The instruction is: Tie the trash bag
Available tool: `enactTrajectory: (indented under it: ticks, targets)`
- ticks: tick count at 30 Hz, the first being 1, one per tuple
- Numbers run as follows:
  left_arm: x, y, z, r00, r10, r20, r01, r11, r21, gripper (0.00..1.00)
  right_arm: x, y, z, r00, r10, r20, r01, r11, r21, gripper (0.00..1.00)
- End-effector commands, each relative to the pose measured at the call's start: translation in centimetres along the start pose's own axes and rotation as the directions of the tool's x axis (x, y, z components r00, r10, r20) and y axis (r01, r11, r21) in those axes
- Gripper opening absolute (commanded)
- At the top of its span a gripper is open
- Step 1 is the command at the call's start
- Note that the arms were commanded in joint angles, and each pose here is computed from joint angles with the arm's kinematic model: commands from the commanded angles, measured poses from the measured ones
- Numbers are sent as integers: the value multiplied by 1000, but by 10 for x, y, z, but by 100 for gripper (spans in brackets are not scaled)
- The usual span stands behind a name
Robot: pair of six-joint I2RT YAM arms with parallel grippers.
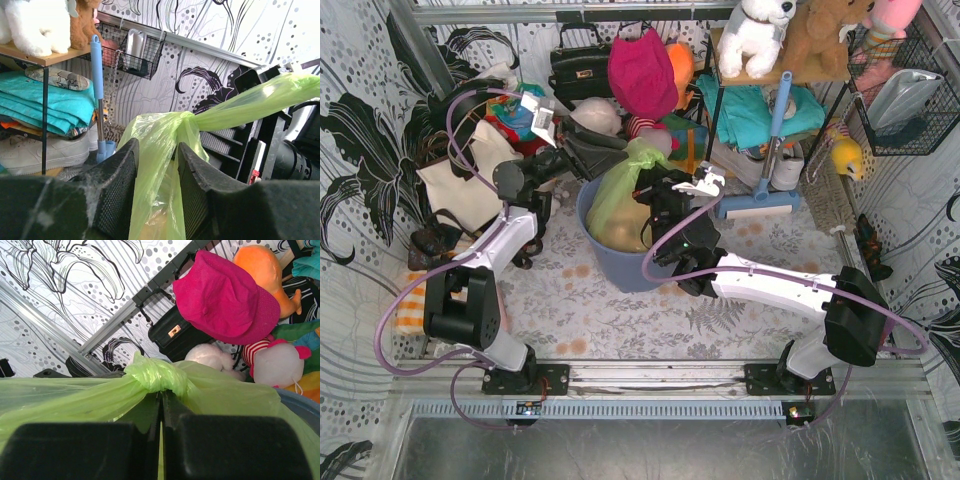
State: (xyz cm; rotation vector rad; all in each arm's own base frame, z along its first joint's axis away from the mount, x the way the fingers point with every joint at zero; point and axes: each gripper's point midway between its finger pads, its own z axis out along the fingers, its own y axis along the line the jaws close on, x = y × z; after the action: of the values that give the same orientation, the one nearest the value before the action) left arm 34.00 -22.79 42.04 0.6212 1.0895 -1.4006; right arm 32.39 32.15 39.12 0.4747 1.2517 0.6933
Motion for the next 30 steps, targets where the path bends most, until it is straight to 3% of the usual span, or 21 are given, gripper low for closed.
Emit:
enactTrajectory:
  ticks: [1, 5, 18, 23, 30]
  targets:
    - [-2, -2, -1, 999, 31, 11, -31, 999, 13, 45, -16, 14, 1, 998, 54, 18, -54, 998, -21, 0]
    - [-3, 8, 1, 999, 33, 11, -33, 999, -17, 53, -15, 14, 1, 998, 58, 14, -58, 998, -21, 0]
    - [14, 20, 2, 1000, 6, -21, -6, 1000, -14, 55, -11, 15, 1, 998, 59, 3, -59, 998, -22, 0]
    - [15, 11, 2, 1000, -13, -13, 14, 999, 36, 27, -11, 13, 1, 999, 54, 4, -54, 998, -16, 0]
    - [11, -2, -1, 1000, -3, -16, 4, 999, 40, 12, -9, 12, 1, 999, 53, 2, -53, 998, -13, 0]
